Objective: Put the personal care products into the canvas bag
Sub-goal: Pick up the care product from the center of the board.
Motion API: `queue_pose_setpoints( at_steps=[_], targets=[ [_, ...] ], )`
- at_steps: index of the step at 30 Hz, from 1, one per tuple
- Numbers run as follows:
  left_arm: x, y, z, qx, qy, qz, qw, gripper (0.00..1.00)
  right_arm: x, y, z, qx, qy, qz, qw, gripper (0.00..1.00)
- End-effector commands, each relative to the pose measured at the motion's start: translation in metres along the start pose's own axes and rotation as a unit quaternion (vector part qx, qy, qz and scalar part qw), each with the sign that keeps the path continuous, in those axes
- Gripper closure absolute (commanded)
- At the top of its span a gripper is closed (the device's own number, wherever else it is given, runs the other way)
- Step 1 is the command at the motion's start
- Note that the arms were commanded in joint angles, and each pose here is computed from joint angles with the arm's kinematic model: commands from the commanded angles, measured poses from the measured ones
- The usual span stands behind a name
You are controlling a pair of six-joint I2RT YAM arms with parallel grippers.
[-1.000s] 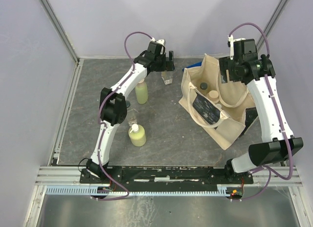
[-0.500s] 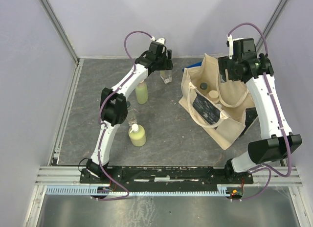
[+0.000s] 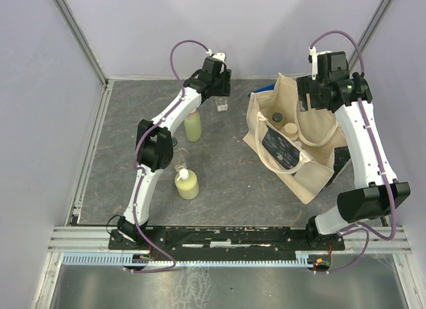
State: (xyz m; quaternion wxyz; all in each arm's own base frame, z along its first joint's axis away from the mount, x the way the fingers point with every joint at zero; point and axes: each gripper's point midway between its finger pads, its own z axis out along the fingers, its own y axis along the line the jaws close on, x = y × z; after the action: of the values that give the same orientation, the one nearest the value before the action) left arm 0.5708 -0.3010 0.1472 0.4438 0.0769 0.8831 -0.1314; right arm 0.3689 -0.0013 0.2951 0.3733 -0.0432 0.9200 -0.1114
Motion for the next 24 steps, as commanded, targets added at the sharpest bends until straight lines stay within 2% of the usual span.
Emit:
queue_pose_setpoints(
  at_steps=[1,8,16,20,24],
  targets=[
    [0.002,0.030,-0.018,-0.048,0.022,0.059,0.997,0.33,-0.010,-0.003,-0.003,-0.001,-0.021,0.005,1.000,0.09],
    [0.006,0.043,-0.021,-0.082,0.026,0.067,0.994,0.14,-0.008,0.001,-0.001,-0.009,-0.019,0.006,1.000,0.09],
    [-0.013,0.037,-0.013,-0.074,-0.017,0.055,0.996,0.11,-0.006,0.003,-0.001,-0.013,-0.018,0.006,1.000,0.09],
    [-0.021,0.014,-0.013,-0.011,-0.028,0.049,0.998,0.11,-0.005,0.002,-0.002,-0.011,-0.018,0.006,1.000,0.09],
    [-0.015,-0.006,-0.017,0.045,-0.012,0.049,0.998,0.11,-0.004,0.000,-0.003,-0.007,-0.017,0.005,1.000,0.09]
  ],
)
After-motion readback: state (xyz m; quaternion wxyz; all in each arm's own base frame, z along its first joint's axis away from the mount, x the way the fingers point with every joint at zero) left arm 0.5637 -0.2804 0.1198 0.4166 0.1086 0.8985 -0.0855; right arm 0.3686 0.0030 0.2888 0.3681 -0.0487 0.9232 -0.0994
